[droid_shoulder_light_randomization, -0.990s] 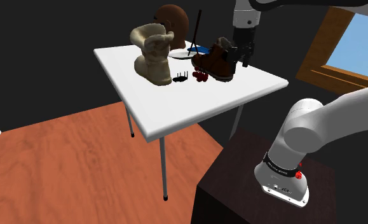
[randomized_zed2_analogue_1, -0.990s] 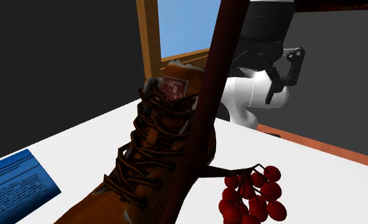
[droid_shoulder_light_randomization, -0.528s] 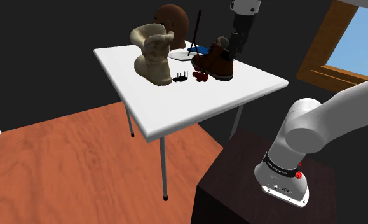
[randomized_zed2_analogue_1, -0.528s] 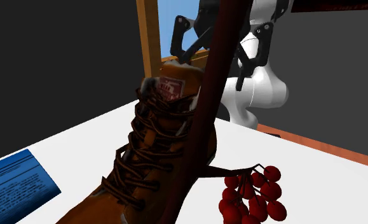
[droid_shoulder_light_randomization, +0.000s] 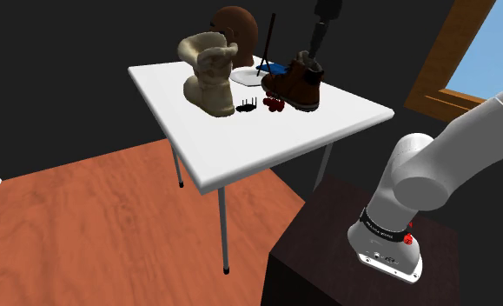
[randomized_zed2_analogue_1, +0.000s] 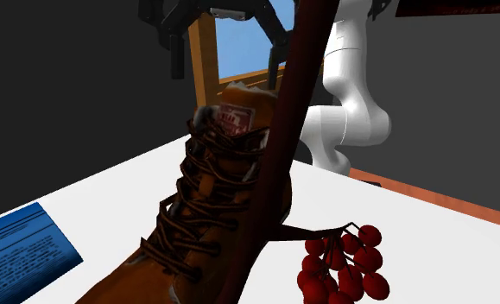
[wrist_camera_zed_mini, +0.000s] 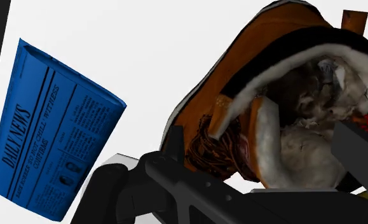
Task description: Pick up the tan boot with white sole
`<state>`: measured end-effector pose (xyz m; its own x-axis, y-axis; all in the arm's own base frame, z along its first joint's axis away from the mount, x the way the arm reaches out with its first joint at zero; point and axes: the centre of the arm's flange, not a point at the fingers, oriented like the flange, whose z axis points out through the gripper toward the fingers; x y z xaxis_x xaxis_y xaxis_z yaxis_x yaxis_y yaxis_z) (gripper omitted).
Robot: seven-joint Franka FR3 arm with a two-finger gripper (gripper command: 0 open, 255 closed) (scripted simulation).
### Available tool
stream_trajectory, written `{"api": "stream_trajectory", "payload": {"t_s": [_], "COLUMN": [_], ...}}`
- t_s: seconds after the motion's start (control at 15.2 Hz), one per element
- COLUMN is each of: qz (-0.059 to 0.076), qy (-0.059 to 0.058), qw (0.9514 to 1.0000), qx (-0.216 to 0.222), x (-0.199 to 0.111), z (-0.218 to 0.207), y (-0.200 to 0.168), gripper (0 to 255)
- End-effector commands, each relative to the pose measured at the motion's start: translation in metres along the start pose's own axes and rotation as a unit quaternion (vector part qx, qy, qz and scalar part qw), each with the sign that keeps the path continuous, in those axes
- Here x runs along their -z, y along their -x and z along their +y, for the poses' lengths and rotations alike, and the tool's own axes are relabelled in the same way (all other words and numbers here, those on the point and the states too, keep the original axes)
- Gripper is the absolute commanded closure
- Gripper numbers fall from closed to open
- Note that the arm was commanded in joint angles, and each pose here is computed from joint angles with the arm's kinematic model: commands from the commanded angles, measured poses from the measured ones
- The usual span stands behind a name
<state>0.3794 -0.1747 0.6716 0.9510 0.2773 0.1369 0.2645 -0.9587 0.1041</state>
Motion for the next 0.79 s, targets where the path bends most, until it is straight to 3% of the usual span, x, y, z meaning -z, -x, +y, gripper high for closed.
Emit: {"api": "stream_trajectory", "payload": {"t_s": [0.0,0.53,0.59,0.73], "qz": [0.006,0.006,0.006,0.006], "qy": [0.001,0.001,0.001,0.001], "qw": [0.9999,0.9999,0.9999,0.9999], "qx": [0.012,0.012,0.012,0.012], "x": [-0.003,-0.037,-0.037,-0.037], "z": [0.006,0.002,0.002,0.002], "y": [-0.003,0.002,0.002,0.002], "gripper": [0,0,255,255]}}
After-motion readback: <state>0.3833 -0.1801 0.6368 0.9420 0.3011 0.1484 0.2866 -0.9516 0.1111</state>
